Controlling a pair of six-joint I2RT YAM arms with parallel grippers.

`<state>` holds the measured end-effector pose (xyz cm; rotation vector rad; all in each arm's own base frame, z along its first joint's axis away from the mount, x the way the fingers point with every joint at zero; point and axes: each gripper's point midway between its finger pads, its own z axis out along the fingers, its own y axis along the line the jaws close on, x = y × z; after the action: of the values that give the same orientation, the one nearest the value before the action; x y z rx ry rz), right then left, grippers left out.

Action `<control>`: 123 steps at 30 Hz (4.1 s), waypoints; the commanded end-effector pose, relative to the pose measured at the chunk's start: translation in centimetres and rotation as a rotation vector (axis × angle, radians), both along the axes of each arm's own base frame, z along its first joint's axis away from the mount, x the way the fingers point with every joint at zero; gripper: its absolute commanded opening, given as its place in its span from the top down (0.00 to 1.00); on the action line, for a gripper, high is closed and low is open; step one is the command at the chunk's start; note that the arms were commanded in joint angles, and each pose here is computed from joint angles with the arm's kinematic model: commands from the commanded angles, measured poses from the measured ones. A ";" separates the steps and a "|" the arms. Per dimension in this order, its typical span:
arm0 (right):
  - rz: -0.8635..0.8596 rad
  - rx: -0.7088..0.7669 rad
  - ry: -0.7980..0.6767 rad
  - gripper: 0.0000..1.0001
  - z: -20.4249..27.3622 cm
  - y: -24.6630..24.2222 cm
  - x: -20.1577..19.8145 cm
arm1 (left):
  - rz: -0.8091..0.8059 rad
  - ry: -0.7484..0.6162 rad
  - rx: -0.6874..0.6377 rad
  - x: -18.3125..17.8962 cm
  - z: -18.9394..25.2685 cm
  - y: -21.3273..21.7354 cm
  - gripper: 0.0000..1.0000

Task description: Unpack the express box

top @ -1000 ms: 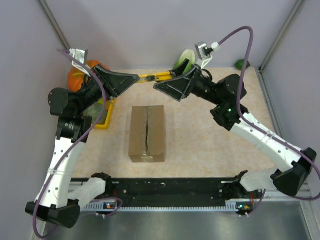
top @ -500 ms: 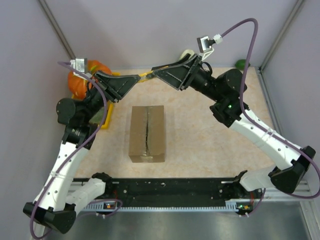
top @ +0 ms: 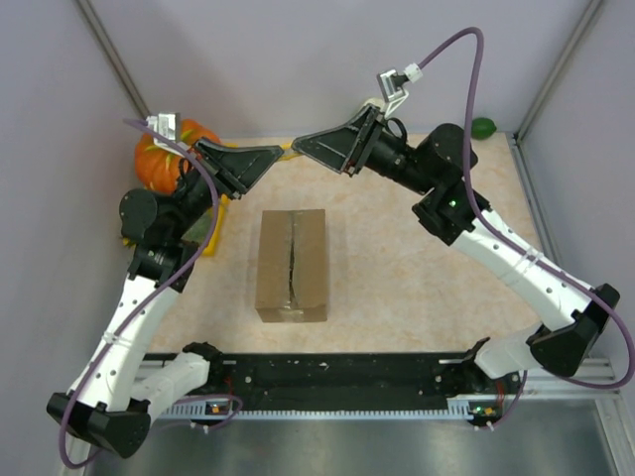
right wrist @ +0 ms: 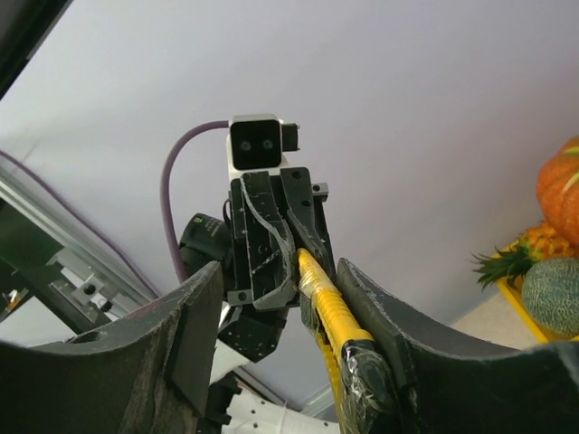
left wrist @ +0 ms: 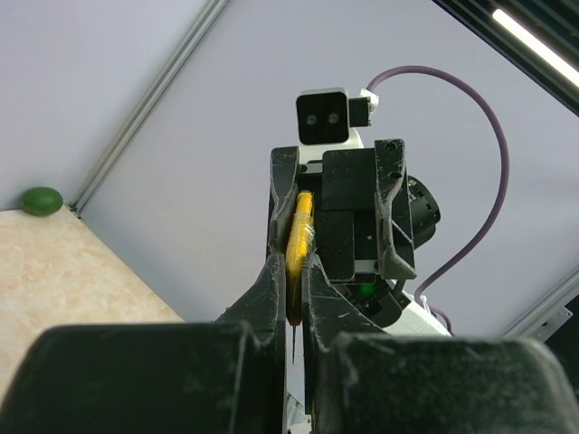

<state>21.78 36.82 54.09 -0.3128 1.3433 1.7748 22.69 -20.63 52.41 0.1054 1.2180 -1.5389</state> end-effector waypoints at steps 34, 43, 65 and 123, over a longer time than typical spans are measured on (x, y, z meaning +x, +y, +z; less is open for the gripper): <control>-0.020 0.005 -0.081 0.75 1.9 -1.3 -1.7 | 0.032 0.016 0.013 -0.5 -1.0 0.5 1.00; -0.052 -0.044 -0.047 1.00 0.4 -1.4 -0.9 | 0.030 0.047 0.014 0.0 -1.2 0.3 0.83; -0.554 -0.623 -0.039 1.00 -15.8 -7.5 6.9 | 0.504 0.782 0.768 4.6 -29.8 9.0 0.07; -0.816 -0.941 -0.124 1.00 -29.7 1.3 15.4 | 0.372 1.020 0.713 15.1 -41.1 4.3 0.32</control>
<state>36.09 36.89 21.00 -0.3313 1.8896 0.3731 36.99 -16.57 10.69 -0.4848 2.4152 -0.7318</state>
